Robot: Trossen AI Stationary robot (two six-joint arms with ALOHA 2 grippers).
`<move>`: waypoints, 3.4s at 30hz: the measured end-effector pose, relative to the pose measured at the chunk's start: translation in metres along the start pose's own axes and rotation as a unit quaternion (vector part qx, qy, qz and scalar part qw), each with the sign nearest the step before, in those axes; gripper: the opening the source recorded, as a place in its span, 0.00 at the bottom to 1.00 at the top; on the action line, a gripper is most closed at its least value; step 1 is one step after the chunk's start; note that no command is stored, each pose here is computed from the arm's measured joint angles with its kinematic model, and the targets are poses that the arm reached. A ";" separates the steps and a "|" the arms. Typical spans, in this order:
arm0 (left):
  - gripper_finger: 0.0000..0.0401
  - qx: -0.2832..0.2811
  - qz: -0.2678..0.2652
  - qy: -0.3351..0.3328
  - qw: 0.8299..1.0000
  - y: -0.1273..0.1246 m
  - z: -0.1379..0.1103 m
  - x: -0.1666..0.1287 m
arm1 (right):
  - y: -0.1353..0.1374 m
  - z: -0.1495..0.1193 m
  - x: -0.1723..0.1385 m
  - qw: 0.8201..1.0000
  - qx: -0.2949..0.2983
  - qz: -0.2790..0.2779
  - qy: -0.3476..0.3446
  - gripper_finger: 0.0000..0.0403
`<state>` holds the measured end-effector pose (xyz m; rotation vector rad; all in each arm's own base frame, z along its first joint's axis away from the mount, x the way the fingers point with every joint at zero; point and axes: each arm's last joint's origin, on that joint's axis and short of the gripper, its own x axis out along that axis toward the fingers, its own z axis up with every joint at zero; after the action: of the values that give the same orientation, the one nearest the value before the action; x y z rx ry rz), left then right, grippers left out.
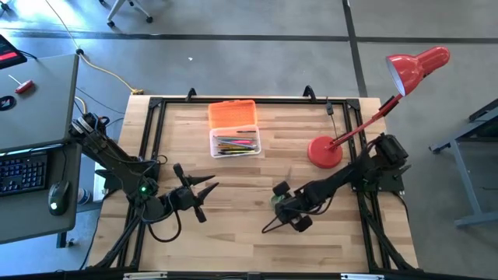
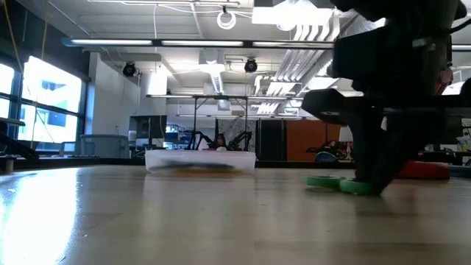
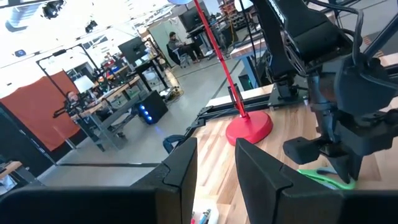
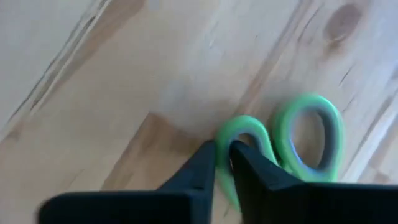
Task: Pick & place school supplies into a supply box
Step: Put the green scissors into the orange supply box, then move the orange supply box to the center of the table
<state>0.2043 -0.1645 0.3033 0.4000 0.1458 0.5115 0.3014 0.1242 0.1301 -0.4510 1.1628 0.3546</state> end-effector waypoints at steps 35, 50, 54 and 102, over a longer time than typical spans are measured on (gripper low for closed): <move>0.35 -0.017 0.033 0.002 0.999 0.008 0.006 -0.003 | -0.238 0.075 0.003 0.932 0.208 -0.229 -0.189 0.02; 0.35 -0.009 0.033 0.003 0.999 0.007 0.005 -0.003 | -0.246 0.067 0.013 0.930 0.261 -0.217 -0.143 0.14; 0.35 -0.009 0.033 0.003 0.999 0.007 0.005 -0.003 | -0.245 0.067 0.013 0.931 0.260 -0.215 -0.140 0.19; 0.35 -0.052 0.041 0.005 0.998 0.007 0.004 -0.003 | -0.135 0.072 -0.001 0.972 0.224 0.051 0.058 0.00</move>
<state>0.1995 -0.1615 0.3098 0.3036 0.1122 0.5983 0.4245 0.0458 0.1756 -0.0166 1.3397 0.1455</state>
